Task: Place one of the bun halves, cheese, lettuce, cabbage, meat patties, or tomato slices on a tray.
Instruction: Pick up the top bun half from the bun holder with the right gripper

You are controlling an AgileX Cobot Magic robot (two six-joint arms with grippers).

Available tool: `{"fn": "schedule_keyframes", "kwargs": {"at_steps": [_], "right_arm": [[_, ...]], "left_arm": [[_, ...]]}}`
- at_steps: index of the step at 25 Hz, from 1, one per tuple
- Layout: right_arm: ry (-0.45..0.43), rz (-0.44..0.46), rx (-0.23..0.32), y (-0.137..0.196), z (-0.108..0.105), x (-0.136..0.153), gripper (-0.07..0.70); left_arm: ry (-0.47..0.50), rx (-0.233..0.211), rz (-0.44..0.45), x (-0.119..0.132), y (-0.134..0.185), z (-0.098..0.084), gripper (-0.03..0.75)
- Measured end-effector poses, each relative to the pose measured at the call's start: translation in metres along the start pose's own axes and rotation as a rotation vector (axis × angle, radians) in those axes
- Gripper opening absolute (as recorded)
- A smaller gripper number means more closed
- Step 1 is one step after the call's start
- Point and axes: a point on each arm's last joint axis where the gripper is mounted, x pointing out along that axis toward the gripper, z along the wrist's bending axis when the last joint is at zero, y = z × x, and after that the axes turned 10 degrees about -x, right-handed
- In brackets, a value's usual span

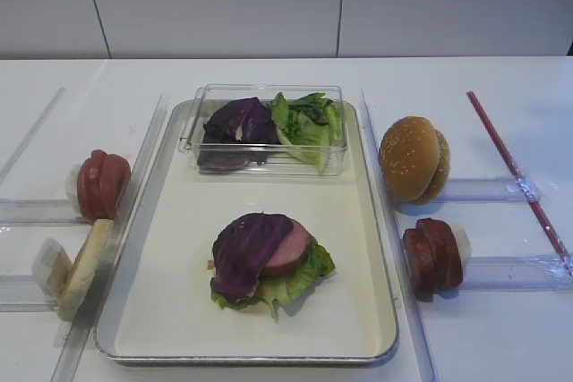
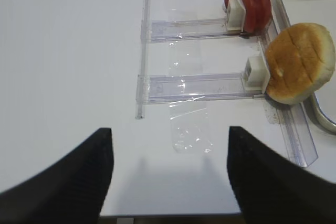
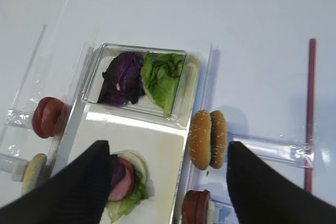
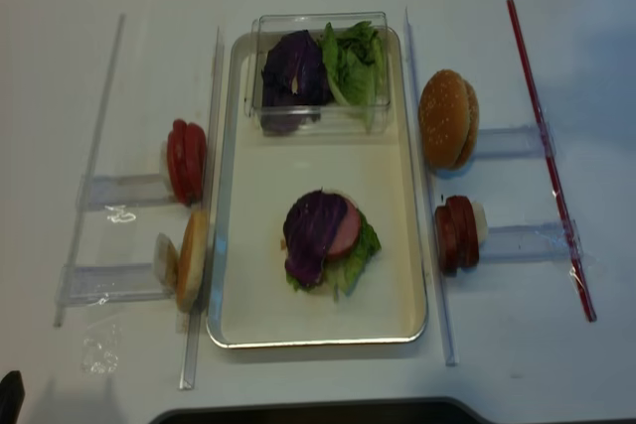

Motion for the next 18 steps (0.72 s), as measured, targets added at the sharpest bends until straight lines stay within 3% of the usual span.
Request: {"fn": "schedule_keyframes", "kwargs": {"at_steps": [3, 7, 14, 18], "right_arm": [[-0.059, 0.088, 0.057, -0.008, -0.012, 0.042, 0.507], [-0.066, 0.192, 0.097, -0.01, -0.03, 0.085, 0.507], [-0.067, 0.286, 0.108, -0.006, -0.047, 0.127, 0.507], [-0.111, 0.332, 0.121, 0.005, -0.049, 0.143, 0.507]], "left_arm": [[0.0, 0.0, 0.0, 0.0, 0.0, 0.0, 0.469], [0.0, 0.0, 0.0, 0.0, 0.0, 0.0, 0.469], [0.0, 0.0, 0.0, 0.0, 0.0, 0.0, 0.469], [0.0, 0.0, 0.0, 0.0, 0.0, 0.0, 0.469]]}}
